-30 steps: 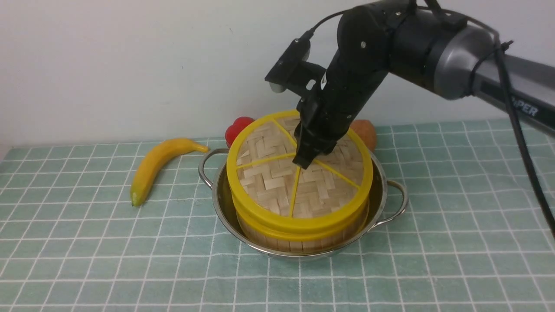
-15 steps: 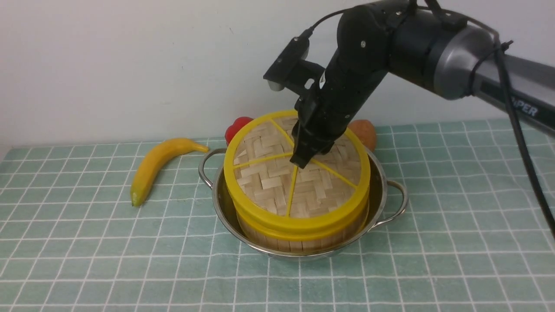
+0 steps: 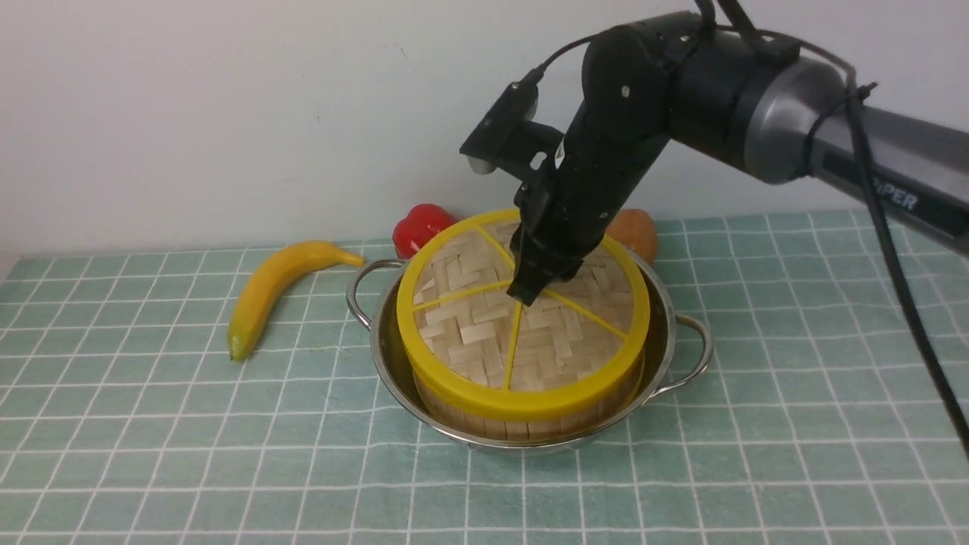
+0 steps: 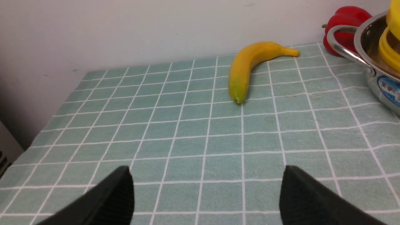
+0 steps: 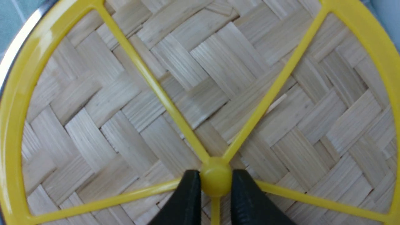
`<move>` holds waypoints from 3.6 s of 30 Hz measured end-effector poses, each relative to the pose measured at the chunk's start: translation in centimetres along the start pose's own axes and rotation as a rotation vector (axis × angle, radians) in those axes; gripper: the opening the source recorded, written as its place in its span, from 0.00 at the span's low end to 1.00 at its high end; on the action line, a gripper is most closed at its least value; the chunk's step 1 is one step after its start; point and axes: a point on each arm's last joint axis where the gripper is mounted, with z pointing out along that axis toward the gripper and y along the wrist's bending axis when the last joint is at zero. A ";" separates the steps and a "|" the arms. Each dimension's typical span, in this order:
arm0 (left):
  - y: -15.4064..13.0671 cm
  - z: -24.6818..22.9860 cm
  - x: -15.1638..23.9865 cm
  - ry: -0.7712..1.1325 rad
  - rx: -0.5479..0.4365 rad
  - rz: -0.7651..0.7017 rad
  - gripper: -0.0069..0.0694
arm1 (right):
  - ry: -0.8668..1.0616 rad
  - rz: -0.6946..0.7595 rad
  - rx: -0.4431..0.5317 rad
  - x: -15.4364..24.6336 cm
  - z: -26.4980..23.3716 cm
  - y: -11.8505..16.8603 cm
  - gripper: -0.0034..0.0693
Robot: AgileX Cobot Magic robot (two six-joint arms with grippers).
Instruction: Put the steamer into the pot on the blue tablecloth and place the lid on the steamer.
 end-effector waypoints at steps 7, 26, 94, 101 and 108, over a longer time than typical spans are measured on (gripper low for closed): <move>0.0 0.0 0.0 0.000 0.000 0.000 0.85 | -0.001 -0.013 0.001 0.0 0.4 0.0 0.23; 0.0 0.0 0.0 0.000 0.000 0.000 0.85 | -0.016 -0.068 0.004 -0.1 1.5 -0.2 0.23; 0.0 0.0 0.0 0.000 0.000 0.000 0.85 | -0.311 0.078 0.195 -2.6 -14.0 -0.3 0.03; 0.0 0.0 0.0 0.000 0.000 0.000 0.85 | -0.295 0.094 0.214 -2.4 -13.9 -0.5 0.05; 0.0 0.0 0.0 0.000 0.000 0.000 0.85 | -0.228 0.240 0.227 0.9 -16.6 0.4 0.07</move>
